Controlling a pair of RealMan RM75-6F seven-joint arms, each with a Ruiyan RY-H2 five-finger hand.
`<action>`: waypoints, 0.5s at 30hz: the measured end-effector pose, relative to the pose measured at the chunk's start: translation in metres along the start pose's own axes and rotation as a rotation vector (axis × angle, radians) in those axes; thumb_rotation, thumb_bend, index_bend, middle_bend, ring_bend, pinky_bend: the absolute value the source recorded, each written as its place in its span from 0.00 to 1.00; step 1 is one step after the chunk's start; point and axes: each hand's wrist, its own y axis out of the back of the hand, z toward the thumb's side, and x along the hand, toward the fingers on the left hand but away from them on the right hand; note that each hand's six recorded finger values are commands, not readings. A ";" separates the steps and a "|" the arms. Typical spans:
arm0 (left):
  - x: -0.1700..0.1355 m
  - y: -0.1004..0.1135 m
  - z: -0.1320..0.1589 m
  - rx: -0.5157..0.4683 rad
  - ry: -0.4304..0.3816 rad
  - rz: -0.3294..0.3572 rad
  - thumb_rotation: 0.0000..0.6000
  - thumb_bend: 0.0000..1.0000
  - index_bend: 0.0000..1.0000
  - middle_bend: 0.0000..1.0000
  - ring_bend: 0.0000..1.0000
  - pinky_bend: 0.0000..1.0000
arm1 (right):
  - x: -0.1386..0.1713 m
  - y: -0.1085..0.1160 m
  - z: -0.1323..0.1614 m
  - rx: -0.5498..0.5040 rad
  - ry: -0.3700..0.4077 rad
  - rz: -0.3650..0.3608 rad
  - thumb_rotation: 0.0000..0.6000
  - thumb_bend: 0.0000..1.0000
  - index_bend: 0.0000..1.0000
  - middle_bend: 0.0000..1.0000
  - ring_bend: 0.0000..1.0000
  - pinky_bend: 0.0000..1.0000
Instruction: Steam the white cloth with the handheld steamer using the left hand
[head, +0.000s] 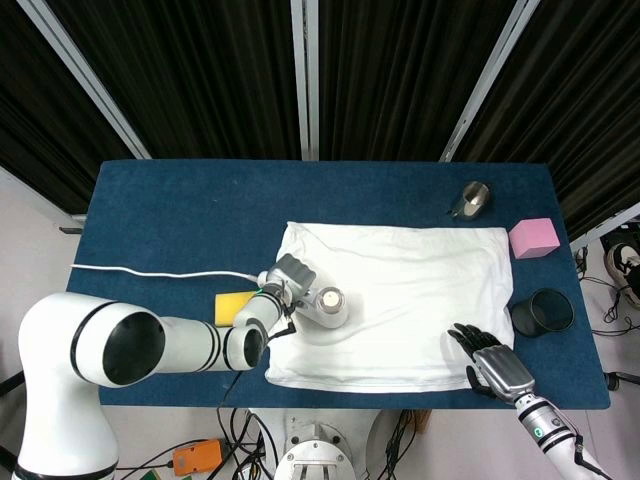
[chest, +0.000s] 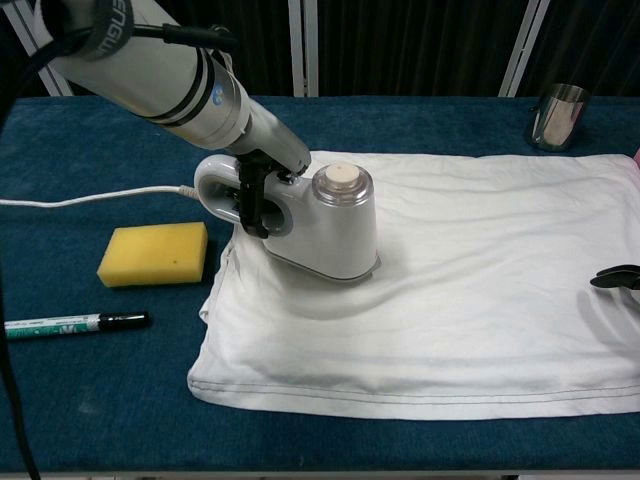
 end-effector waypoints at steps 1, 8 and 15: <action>0.002 0.000 -0.002 -0.006 0.007 -0.003 0.70 0.67 0.80 0.90 0.75 0.66 | 0.000 0.000 0.000 -0.001 0.000 0.000 1.00 0.85 0.03 0.06 0.01 0.18; 0.020 -0.003 -0.020 -0.056 0.061 -0.037 0.70 0.67 0.80 0.90 0.75 0.66 | -0.001 0.000 -0.002 -0.004 -0.004 0.004 1.00 0.85 0.03 0.06 0.01 0.18; 0.020 -0.014 -0.016 -0.076 0.024 -0.091 0.69 0.67 0.80 0.90 0.75 0.66 | -0.003 0.001 -0.001 -0.001 0.002 0.006 1.00 0.85 0.03 0.06 0.01 0.18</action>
